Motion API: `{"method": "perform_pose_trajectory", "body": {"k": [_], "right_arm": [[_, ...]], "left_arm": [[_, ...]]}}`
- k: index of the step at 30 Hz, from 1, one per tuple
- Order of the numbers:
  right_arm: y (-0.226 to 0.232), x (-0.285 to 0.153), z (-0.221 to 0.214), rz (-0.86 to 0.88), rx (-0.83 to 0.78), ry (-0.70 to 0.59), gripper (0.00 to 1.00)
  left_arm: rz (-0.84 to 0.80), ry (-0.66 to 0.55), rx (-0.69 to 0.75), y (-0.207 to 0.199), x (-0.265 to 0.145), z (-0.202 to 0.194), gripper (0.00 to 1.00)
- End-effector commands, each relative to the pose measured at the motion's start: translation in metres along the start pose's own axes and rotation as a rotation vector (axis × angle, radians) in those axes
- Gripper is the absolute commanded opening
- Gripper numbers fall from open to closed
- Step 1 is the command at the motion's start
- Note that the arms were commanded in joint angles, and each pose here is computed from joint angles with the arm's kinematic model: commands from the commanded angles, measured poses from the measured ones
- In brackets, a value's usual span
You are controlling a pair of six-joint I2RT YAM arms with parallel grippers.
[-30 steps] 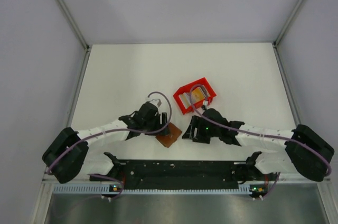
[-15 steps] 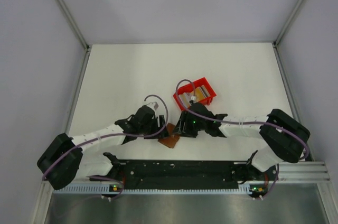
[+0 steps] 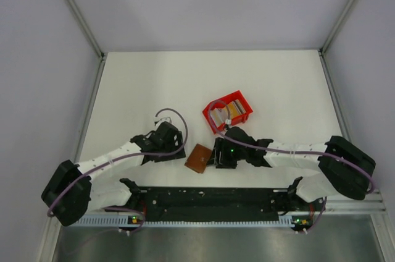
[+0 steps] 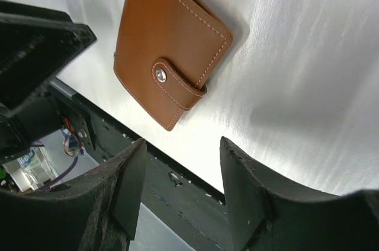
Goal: Put the credit cards into the card holder
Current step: Open the card holder at the center of the board.
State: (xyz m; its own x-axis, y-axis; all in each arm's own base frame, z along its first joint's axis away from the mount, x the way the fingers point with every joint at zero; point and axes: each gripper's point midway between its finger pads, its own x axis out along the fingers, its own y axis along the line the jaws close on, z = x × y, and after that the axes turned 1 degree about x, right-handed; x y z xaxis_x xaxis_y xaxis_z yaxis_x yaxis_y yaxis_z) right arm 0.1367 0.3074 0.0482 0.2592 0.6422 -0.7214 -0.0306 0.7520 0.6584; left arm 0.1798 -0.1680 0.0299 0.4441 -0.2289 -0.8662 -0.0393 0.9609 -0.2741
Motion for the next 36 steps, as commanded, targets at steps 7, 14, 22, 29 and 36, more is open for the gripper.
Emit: {"method": "perform_pose_trajectory", "body": {"k": [7,14,22,29,36], "right_arm": [[0.053,0.029,-0.029,0.118,-0.056,0.086,0.52],[0.084,0.056,-0.020,0.161,-0.087,0.077,0.51],[0.082,0.019,-0.020,0.193,-0.272,0.051,0.54],[0.050,-0.011,0.010,0.158,-0.308,-0.045,0.54],[0.047,-0.007,0.030,0.170,-0.365,-0.028,0.45]], "left_arm": [[-0.053,-0.056,-0.106,-0.006,-0.014,0.028,0.82],[-0.060,-0.079,-0.090,-0.005,-0.021,0.037,0.82],[-0.098,-0.086,-0.027,-0.010,-0.025,0.039,0.80],[-0.338,-0.026,0.079,-0.051,-0.022,0.024,0.80],[-0.304,0.033,0.094,-0.047,-0.008,0.008,0.77]]}}
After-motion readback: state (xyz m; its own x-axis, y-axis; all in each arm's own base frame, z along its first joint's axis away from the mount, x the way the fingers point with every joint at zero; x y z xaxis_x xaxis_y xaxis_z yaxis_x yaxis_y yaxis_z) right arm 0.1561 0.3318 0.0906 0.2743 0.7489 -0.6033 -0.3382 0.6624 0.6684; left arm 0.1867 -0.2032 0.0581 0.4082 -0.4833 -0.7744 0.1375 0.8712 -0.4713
